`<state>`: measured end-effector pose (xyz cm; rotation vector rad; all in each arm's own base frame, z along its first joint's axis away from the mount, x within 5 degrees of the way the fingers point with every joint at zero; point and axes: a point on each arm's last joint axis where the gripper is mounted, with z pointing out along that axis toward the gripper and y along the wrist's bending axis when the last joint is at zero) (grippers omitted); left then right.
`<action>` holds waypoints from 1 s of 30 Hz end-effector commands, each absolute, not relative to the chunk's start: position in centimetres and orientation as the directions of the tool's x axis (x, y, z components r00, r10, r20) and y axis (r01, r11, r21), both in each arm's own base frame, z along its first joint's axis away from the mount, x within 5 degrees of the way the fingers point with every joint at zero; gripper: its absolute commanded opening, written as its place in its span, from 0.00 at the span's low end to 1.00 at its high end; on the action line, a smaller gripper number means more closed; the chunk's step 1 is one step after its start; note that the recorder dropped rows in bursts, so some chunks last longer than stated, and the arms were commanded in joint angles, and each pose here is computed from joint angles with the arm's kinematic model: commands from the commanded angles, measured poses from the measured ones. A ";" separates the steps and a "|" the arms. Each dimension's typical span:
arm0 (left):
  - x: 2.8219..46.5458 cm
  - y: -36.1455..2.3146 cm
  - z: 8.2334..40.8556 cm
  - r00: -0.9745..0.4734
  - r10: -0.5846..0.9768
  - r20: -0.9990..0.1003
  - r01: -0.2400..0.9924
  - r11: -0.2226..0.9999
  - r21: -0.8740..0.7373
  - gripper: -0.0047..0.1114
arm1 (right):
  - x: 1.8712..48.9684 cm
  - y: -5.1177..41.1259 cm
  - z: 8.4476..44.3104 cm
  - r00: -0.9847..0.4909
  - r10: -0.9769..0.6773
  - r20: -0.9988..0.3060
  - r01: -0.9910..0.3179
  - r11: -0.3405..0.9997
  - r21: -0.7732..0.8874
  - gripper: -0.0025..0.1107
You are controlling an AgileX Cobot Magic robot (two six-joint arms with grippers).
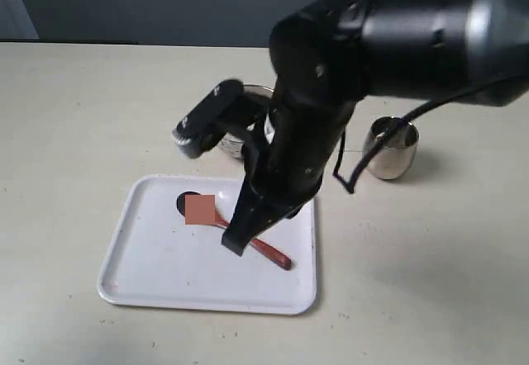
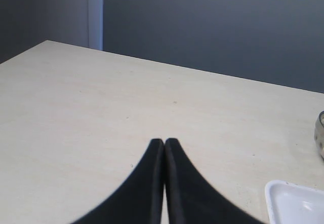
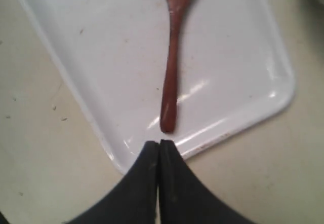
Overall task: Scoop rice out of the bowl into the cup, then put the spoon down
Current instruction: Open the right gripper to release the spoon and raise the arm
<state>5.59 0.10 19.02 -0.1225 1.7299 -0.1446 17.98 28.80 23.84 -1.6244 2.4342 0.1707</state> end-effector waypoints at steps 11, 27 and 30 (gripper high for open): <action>5.6 0.0 19.2 -0.147 -0.161 -0.976 0.012 0.986 -0.165 0.04 | 12.3 18.4 40.2 -0.347 -0.629 -0.696 -0.835 0.545 -0.076 0.02; 5.6 0.0 19.2 -0.147 -0.161 -0.976 0.012 0.986 -0.165 0.04 | 10.0 13.2 44.1 -0.281 -0.457 -0.844 -0.800 0.598 -0.058 0.02; 5.6 0.0 19.2 -0.147 -0.161 -0.976 0.012 0.986 -0.165 0.04 | 10.2 10.8 43.9 -0.371 -0.359 -0.857 -0.726 0.687 0.027 0.02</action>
